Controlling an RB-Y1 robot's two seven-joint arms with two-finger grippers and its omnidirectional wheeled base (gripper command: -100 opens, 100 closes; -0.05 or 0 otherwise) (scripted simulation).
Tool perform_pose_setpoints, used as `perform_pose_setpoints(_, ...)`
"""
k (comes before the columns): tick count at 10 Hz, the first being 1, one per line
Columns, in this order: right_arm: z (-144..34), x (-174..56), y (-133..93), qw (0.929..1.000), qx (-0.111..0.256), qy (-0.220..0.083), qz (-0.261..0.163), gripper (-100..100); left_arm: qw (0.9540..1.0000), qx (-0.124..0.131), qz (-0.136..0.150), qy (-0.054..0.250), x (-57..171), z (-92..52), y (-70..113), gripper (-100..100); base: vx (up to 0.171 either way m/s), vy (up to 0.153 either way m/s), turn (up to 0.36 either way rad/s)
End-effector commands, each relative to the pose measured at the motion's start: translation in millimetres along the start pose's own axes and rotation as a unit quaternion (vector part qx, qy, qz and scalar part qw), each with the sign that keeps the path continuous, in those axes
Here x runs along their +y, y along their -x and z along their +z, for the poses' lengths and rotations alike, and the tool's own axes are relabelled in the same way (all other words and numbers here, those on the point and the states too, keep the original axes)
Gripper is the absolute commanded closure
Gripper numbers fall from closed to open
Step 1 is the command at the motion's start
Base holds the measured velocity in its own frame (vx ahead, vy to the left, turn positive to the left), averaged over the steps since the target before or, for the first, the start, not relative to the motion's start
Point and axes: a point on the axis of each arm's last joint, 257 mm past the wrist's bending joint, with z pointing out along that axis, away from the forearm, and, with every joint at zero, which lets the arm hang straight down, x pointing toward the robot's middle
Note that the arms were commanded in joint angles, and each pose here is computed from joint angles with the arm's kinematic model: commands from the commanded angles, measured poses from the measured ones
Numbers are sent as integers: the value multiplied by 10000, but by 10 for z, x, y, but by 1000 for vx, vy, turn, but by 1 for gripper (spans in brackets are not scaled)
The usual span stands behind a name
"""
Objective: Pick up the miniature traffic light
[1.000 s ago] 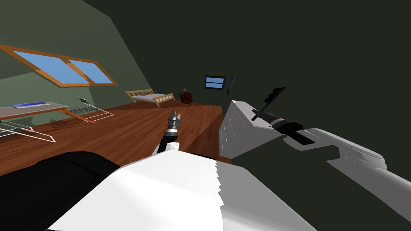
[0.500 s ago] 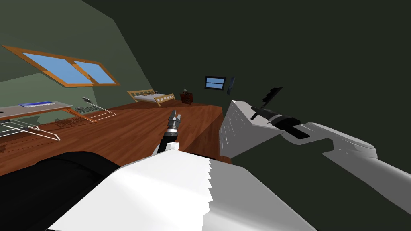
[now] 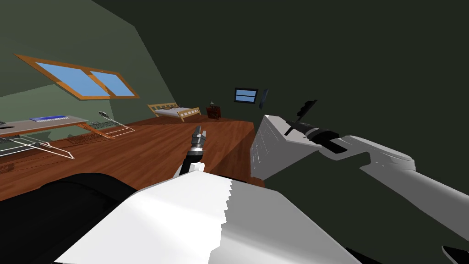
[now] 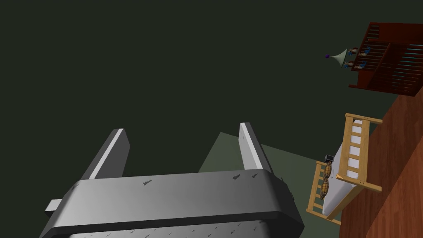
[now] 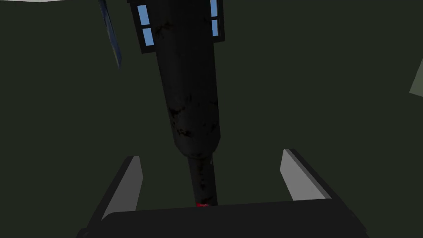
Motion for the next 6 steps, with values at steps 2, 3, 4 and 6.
perform_pose_setpoints(2,5,-333,148,9987,62,-420,-286,-100,10000,0,-1,-2,-1,1,-1,0,-123,-2,85)
perform_pose_setpoints(3,57,-299,148,9987,79,-388,-314,-100,10000,0,-1,-1,0,1,0,0,-71,1,-10)
perform_pose_setpoints(4,101,-236,171,9989,70,-329,-336,-100,10000,0,0,0,0,0,0,0,-23,11,-12)
perform_pose_setpoints(6,110,-219,279,9989,6,-313,-348,-100,10000,0,0,0,0,0,0,0,1,3,0)
